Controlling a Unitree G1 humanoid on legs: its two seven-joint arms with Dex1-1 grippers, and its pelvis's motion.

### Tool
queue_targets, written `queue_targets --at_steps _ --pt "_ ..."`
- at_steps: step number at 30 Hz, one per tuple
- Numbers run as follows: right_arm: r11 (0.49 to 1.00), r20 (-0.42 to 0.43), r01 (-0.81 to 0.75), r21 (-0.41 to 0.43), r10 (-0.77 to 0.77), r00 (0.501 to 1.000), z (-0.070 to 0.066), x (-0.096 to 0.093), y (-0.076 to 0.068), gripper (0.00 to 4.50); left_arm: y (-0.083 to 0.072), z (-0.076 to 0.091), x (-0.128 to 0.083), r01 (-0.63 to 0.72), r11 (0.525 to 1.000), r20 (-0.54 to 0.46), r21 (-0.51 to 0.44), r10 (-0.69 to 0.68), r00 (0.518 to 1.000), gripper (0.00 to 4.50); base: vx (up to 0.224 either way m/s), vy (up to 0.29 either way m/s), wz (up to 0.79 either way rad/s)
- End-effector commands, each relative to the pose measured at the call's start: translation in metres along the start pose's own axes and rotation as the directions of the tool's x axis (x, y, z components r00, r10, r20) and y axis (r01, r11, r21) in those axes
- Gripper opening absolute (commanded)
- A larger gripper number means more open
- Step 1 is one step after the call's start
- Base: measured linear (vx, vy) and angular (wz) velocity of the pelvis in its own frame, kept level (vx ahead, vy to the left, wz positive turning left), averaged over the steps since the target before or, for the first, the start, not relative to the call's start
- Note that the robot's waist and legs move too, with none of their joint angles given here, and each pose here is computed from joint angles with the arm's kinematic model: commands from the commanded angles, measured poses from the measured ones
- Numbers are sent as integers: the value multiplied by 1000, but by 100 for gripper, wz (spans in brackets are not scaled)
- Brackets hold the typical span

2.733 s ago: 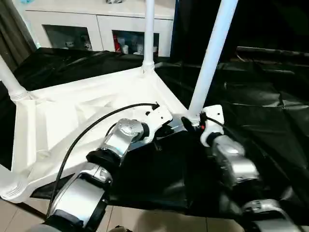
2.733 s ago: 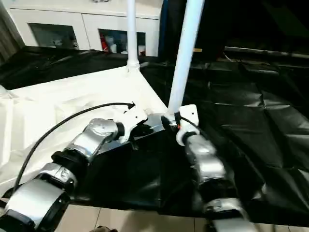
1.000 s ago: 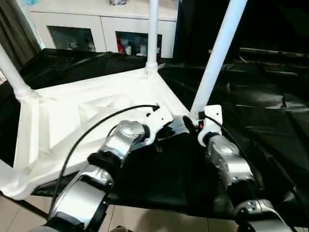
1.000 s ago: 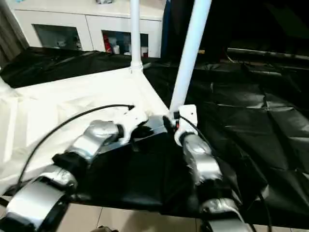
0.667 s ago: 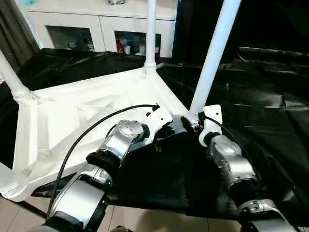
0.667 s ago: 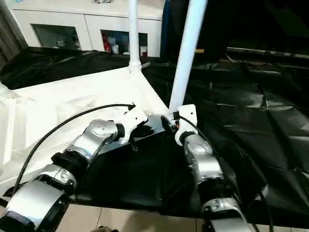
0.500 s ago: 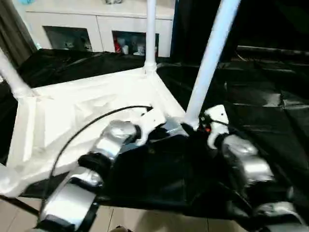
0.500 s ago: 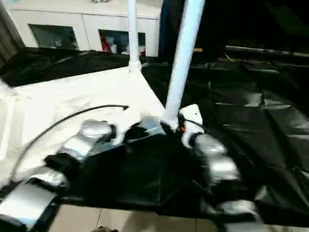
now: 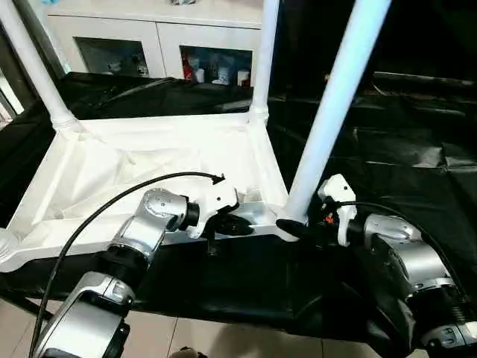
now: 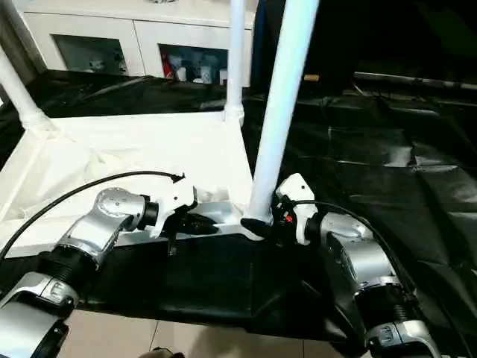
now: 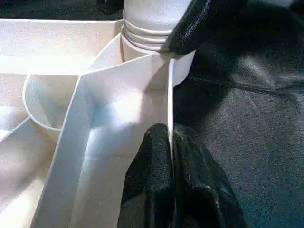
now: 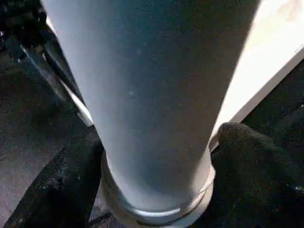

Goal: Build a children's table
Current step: Rotate leg to tighten

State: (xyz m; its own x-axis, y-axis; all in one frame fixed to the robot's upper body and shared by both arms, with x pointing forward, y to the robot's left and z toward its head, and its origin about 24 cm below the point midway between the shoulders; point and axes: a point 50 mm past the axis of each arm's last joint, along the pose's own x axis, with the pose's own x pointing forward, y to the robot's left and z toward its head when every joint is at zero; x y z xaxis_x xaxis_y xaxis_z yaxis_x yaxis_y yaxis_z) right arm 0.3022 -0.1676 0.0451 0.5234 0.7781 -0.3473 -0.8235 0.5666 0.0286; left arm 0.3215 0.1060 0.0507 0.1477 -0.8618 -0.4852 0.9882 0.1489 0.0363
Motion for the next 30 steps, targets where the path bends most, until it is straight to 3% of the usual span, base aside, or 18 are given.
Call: queue_targets --at_steps 1,12,17,20,23,26,30 --pt "1000 -9 -3 -4 3 1000 0 0 0 360 -7 8 8 60 998 87 1 -60 994 0 0 0 0" --pt "1000 -17 -6 3 6 1000 -1 0 1 281 -7 9 6 50 999 83 -1 -50 995 0 0 0 0" --pt "981 25 182 70 -184 983 -8 8 -6 278 1 8 13 -63 998 56 -19 64 996 0 0 0 0" --pt "919 2 357 170 -362 932 -20 18 -8 278 9 9 24 -173 983 28 -53 175 984 0 0 0 0" --pt "898 -14 398 188 -402 915 -23 23 -5 278 11 11 28 -207 977 22 -59 209 978 0 0 0 0" --pt "823 -76 527 209 -524 848 -30 39 3 278 16 18 43 -316 945 3 -87 317 948 0 0 0 0" --pt "754 -85 615 230 -614 785 -23 57 5 278 15 28 59 -341 936 12 -90 343 939 0 0 0 0"
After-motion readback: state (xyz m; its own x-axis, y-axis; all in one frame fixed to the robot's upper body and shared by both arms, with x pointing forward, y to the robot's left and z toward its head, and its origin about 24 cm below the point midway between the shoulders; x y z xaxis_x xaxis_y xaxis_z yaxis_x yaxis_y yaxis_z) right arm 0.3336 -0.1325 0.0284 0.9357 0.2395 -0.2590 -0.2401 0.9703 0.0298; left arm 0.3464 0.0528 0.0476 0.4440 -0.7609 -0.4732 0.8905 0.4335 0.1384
